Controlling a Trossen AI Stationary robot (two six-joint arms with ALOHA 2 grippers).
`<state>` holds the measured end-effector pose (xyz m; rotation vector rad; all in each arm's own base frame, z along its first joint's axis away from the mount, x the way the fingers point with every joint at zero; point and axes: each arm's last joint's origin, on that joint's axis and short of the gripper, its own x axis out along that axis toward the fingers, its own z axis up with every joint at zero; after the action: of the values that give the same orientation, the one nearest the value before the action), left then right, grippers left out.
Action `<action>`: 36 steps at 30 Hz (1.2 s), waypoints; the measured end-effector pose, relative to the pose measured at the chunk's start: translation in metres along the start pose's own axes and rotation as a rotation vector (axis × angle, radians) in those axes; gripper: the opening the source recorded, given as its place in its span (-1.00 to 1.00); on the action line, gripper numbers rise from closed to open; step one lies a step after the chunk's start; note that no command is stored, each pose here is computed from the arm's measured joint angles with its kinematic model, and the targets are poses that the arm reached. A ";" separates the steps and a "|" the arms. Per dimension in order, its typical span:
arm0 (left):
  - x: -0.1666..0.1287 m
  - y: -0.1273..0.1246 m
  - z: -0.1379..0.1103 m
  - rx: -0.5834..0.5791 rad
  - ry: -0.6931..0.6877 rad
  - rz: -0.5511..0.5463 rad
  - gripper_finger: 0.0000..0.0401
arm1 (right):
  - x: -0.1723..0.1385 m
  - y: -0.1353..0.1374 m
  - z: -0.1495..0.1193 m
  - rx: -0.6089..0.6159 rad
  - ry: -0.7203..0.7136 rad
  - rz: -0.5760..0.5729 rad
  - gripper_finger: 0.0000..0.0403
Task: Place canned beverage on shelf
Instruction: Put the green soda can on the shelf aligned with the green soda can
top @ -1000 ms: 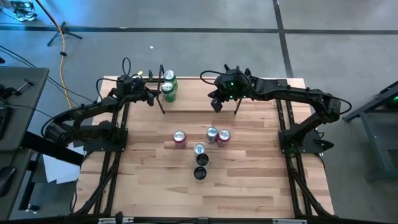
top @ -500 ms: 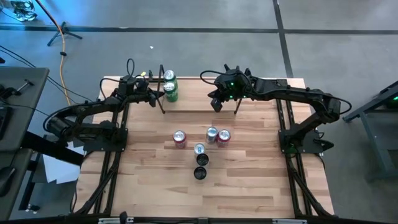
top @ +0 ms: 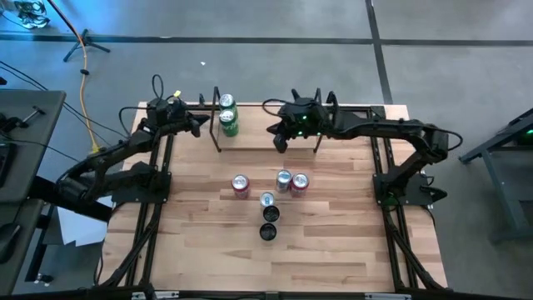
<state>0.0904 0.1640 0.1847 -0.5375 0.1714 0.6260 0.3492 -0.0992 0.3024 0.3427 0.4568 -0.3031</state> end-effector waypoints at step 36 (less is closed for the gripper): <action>-0.116 -0.115 0.054 0.036 -0.554 -0.750 -1.00 | 0.169 -0.013 0.010 0.117 0.094 0.078 -1.00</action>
<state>0.0654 0.0552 0.3154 -0.3376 -0.5254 0.0197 0.4930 -0.1495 0.2276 0.4891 0.5183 -0.2393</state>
